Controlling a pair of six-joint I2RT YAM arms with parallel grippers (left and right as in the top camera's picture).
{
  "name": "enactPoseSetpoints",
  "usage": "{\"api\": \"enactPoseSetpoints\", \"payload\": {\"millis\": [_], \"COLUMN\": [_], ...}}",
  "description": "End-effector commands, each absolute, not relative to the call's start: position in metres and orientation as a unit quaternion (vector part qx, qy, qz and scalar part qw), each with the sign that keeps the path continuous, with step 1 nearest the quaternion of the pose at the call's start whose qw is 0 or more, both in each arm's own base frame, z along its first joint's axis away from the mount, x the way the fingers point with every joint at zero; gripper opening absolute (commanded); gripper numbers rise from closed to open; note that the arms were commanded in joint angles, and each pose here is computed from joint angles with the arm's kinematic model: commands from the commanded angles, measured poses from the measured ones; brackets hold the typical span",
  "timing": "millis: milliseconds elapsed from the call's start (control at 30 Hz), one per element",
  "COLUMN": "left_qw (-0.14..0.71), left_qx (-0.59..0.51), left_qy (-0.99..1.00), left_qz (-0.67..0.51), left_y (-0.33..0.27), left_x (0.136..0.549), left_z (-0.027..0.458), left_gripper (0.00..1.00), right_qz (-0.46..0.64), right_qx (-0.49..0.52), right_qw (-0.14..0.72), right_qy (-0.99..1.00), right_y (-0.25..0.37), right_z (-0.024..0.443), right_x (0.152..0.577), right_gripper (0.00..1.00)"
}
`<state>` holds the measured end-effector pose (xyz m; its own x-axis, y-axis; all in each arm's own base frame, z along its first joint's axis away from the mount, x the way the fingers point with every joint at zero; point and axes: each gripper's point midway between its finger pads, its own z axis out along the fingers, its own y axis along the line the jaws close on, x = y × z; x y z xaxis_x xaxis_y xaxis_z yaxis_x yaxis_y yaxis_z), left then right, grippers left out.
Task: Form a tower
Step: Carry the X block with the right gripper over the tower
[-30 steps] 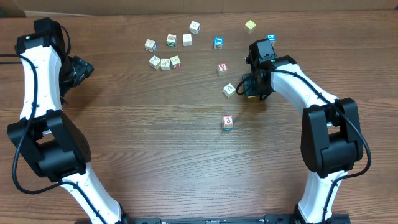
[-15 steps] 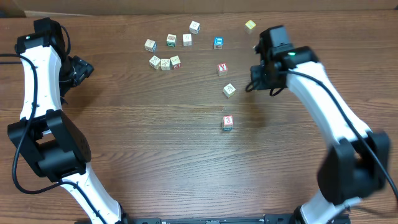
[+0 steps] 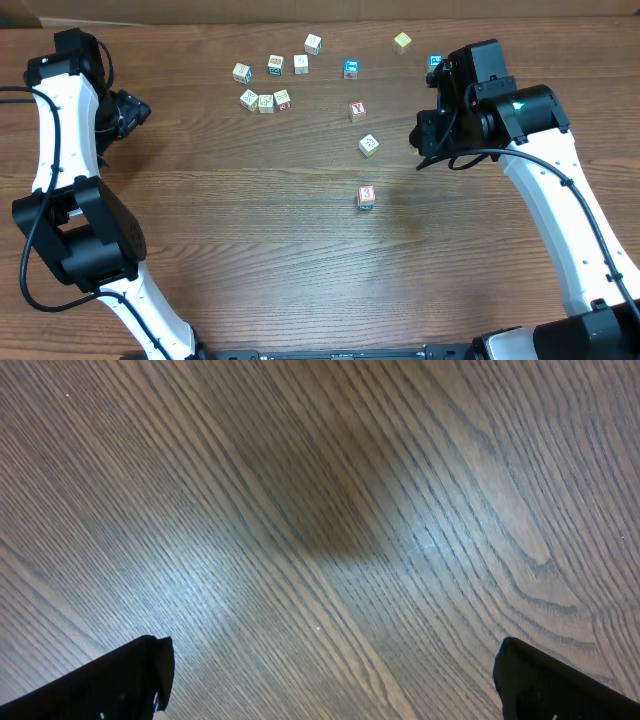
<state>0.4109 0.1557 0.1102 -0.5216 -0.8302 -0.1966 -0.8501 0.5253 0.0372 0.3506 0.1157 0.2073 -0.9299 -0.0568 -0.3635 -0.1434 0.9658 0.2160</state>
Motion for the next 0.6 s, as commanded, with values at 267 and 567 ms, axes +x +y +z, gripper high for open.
{"api": "enactPoseSetpoints", "payload": {"millis": [267, 567], "left_qw": [0.083, 0.083], "left_qx": [-0.477, -0.477], "left_qy": [0.873, 0.873], "left_qz": [0.064, 0.064], "left_y": [0.154, 0.154], "left_x": [0.415, 0.415], "left_z": [0.113, 0.113], "left_gripper": [1.00, 1.00], "right_qz": [0.164, 0.161], "right_qx": [-0.055, -0.050], "right_qw": [0.166, 0.149], "right_qy": [0.971, 0.974], "right_y": [0.129, 0.142], "right_z": [0.213, 0.211], "right_x": [0.341, 0.331], "right_gripper": [0.13, 0.08]}}
